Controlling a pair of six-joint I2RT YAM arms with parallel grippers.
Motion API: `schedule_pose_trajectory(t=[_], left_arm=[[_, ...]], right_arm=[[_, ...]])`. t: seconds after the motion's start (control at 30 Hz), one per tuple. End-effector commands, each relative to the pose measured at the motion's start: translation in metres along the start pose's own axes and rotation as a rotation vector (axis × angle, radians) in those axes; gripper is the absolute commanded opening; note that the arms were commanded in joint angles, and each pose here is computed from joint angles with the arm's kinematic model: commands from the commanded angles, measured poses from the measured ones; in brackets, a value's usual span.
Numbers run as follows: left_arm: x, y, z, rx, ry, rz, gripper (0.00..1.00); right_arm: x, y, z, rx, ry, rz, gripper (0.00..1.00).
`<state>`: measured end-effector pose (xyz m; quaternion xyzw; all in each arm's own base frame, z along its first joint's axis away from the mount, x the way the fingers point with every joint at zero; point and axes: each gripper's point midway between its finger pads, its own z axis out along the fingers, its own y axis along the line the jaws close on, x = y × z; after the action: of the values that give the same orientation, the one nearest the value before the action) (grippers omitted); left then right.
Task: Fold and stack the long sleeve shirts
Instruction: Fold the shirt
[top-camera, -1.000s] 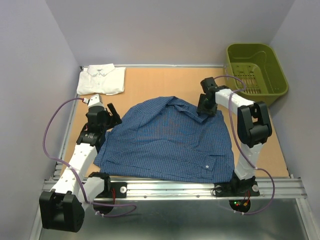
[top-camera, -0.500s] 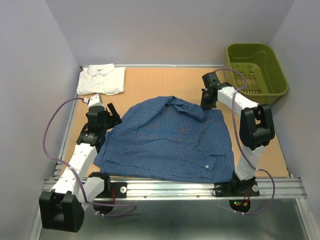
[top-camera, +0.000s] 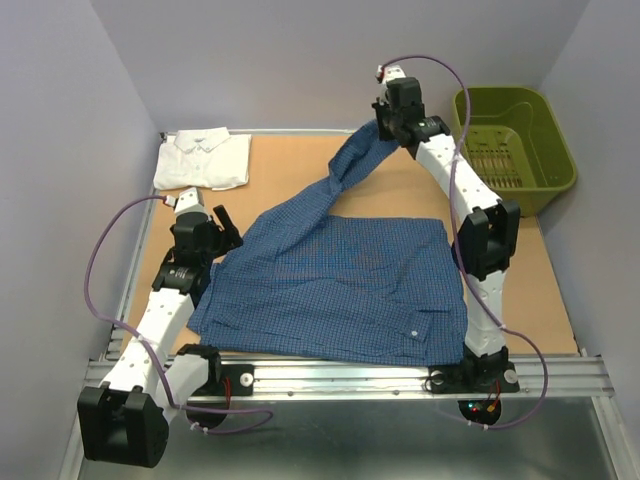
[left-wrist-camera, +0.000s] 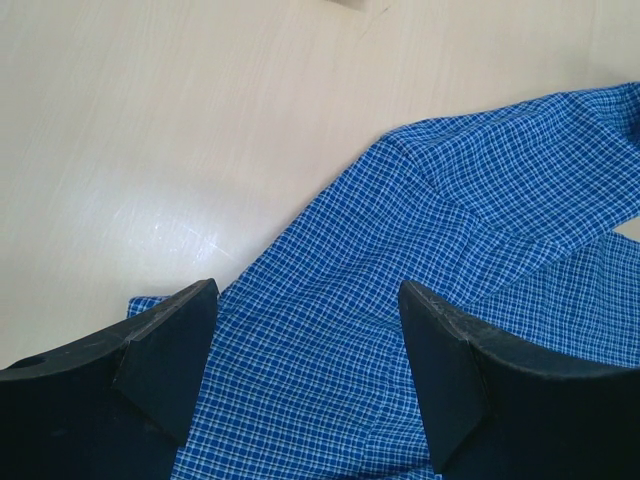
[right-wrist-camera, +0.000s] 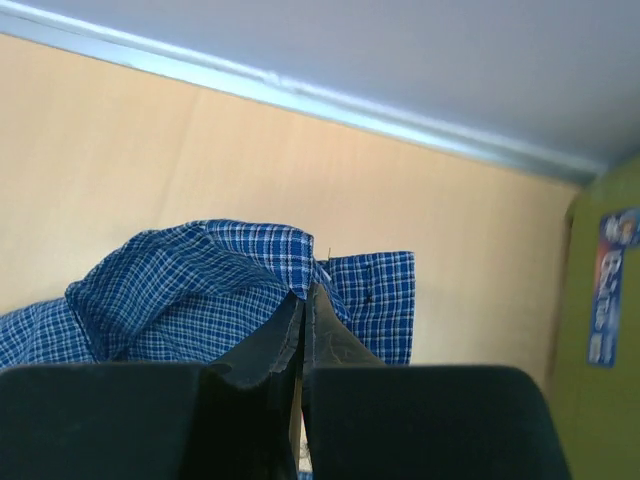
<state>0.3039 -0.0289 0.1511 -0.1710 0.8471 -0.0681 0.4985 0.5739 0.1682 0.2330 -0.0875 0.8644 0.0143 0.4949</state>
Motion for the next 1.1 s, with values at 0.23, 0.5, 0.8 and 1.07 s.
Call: schedule_pose_trajectory(t=[0.23,0.5,0.8,1.07], left_arm=[[-0.009,-0.002,-0.003,0.010,-0.050,0.014,0.84],[-0.010,-0.001,-0.003,0.004,-0.056,0.013,0.84],[-0.003,-0.007,0.000,0.032,-0.020,0.005,0.84],[0.003,-0.043,0.018,0.085,0.059,0.015,0.84]], right_arm=[[-0.060,0.122,-0.026,-0.211,-0.334,-0.466,0.07],[-0.038,0.054,0.008,0.290,-0.238,-0.267,0.78],[0.036,0.062,-0.029,0.134,-0.118,0.008,0.93],[0.113,0.076,-0.073,-0.030,0.039,0.167,0.86]])
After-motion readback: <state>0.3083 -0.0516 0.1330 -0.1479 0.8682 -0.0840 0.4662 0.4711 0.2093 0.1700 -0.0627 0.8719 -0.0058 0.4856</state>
